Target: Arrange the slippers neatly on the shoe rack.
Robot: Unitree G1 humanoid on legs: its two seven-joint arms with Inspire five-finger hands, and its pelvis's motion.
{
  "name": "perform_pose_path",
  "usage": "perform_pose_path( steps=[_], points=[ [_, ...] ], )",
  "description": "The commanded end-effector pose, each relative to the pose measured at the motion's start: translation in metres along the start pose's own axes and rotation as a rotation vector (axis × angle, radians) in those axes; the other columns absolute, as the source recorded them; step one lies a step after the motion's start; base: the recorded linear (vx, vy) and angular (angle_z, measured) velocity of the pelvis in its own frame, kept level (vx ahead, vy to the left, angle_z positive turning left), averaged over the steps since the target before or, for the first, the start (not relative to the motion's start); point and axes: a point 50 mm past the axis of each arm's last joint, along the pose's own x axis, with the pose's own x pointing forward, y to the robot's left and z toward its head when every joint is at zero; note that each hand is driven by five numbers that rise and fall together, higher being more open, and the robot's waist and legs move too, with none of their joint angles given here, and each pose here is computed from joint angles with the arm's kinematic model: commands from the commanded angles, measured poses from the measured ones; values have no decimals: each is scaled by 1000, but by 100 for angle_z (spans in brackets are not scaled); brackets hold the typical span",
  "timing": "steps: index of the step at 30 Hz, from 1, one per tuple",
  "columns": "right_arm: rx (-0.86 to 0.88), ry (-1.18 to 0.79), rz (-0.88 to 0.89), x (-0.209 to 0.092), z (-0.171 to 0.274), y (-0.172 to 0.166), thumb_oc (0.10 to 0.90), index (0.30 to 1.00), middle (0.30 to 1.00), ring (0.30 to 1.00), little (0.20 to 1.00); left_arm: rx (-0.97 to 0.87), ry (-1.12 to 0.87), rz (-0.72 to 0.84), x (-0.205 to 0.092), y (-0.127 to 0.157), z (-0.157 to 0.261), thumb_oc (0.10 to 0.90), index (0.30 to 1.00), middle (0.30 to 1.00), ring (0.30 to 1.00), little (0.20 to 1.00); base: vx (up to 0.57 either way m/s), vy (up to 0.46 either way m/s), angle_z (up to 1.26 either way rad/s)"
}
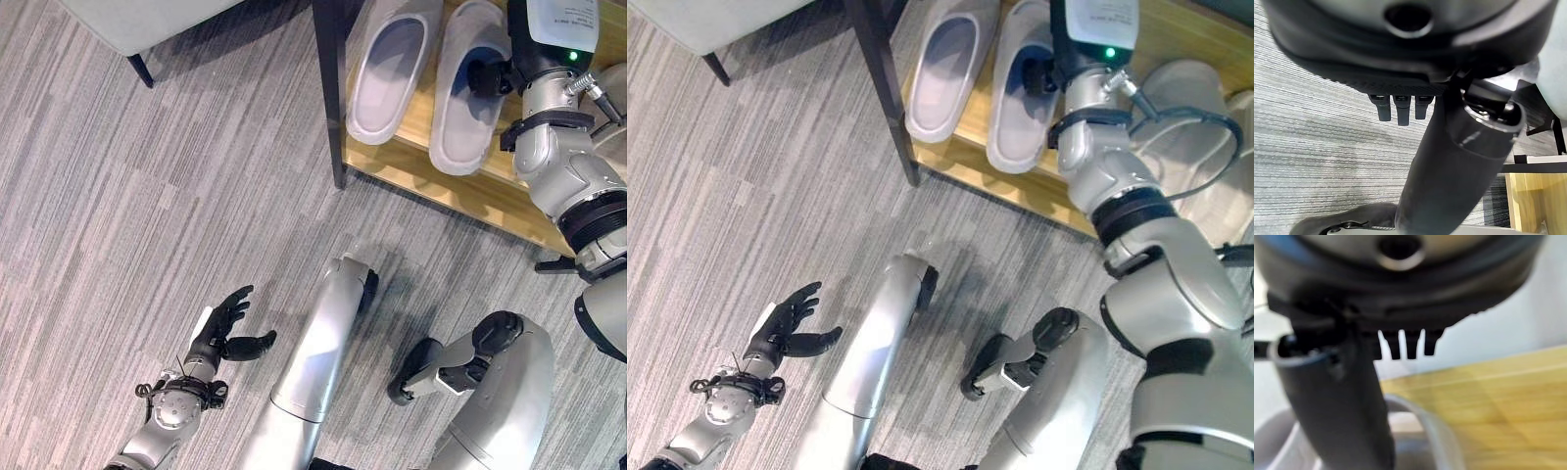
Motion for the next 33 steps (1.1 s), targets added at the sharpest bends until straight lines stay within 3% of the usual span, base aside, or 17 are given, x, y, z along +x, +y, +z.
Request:
perform_pose_path(
  steps=[1,14,25,33],
  points=[
    [70,-158,-215,26,39,-50,800,900,900,900,900,-25,-67,13,-12,3,8,800,900,900,900,900,-31,9,-2],
    [197,-267,-281,0,57,-51,800,900,900,900,900,-14,-59,70,-15,9,5,800,900,900,900,900,-16,4,-5],
    [202,-306,-185,-5,68,-33,800,900,900,900,900,-30,-56,72,-18,8,4,800,900,900,900,900,-10,44,-15],
    [297,-403,-246,-17,84,-49,800,900,900,900,900,-26,-54,87,-17,9,3,800,900,900,900,900,-2,5,-2]
  ],
)
